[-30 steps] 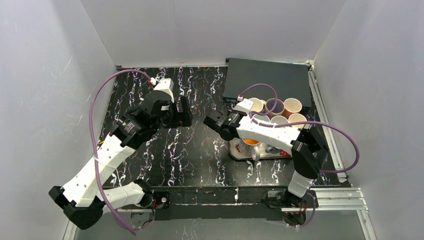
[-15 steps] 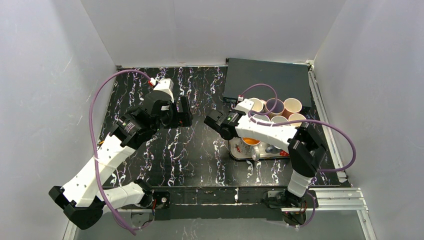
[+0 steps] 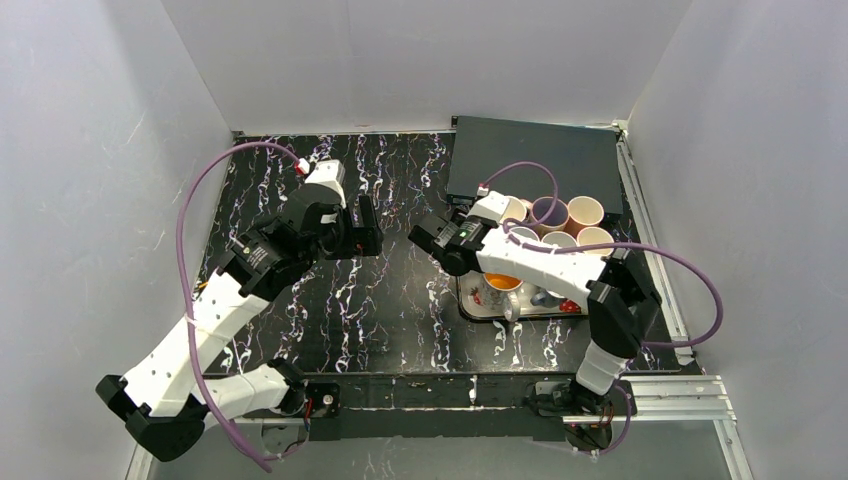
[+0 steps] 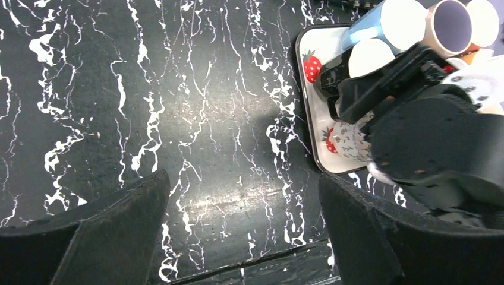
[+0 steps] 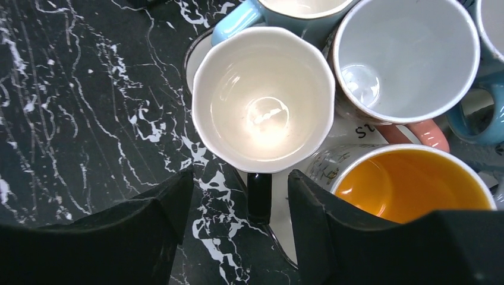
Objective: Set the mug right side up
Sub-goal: Place the cup on the tray, then reset both arms
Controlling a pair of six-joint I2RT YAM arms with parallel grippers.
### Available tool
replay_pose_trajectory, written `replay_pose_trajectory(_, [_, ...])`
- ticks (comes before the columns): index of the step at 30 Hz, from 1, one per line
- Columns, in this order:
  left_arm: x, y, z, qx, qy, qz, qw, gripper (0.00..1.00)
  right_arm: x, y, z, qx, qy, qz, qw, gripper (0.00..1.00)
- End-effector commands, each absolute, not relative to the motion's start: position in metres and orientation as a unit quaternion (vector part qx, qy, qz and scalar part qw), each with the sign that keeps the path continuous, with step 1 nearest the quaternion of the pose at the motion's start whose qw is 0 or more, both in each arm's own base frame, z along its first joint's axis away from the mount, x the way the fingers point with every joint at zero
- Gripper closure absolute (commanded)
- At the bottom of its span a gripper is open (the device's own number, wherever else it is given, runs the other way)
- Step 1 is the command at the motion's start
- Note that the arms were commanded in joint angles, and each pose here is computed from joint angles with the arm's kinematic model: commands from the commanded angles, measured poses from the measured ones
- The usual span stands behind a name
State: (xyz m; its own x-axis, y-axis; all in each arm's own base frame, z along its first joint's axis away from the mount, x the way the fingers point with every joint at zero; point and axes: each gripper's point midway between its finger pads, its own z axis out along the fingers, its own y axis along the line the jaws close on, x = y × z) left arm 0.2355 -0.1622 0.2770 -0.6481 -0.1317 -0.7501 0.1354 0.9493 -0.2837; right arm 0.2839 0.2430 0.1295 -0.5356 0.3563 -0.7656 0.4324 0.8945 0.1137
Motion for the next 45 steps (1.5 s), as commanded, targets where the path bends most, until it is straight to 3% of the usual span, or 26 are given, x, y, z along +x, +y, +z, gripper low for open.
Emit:
replay_pose_trajectory(1, [0.232,-0.144,0.28,-0.002,0.891,-0.132,0.435,0.06,0.294,0.245,0.185,0.25,0.849,0.012,0.466,0.32])
replay_pose_trajectory(7, [0.229,-0.136,0.29,-0.006,0.882,-0.13,0.453,0.06,0.296,0.23,0.231,0.246,0.825,0.025,0.509,0.29])
replay_pose_trajectory(13, [0.221,-0.131,0.303,0.008,0.873,-0.139,0.468,0.06,0.287,0.171,0.281,0.185,0.793,-0.066,0.577,0.02])
replay_pose_trajectory(18, [0.209,-0.118,0.325,0.003,0.851,-0.155,0.503,0.06,0.266,0.122,0.326,0.147,0.775,-0.101,0.607,0.01])
replay_pose_trajectory(26, [0.19,-0.082,0.356,0.003,0.82,-0.134,0.557,0.02,0.231,0.081,0.393,0.11,0.763,-0.018,0.637,0.01])
replay_pose_trajectory(32, [0.177,-0.06,0.378,-0.009,0.806,-0.121,0.579,0.02,0.212,0.05,0.441,0.078,0.746,-0.013,0.661,0.01])
replay_pose_trajectory(45, [0.154,-0.035,0.4,-0.028,0.783,-0.127,0.608,0.02,0.198,0.017,0.5,0.12,0.689,0.021,0.714,0.01])
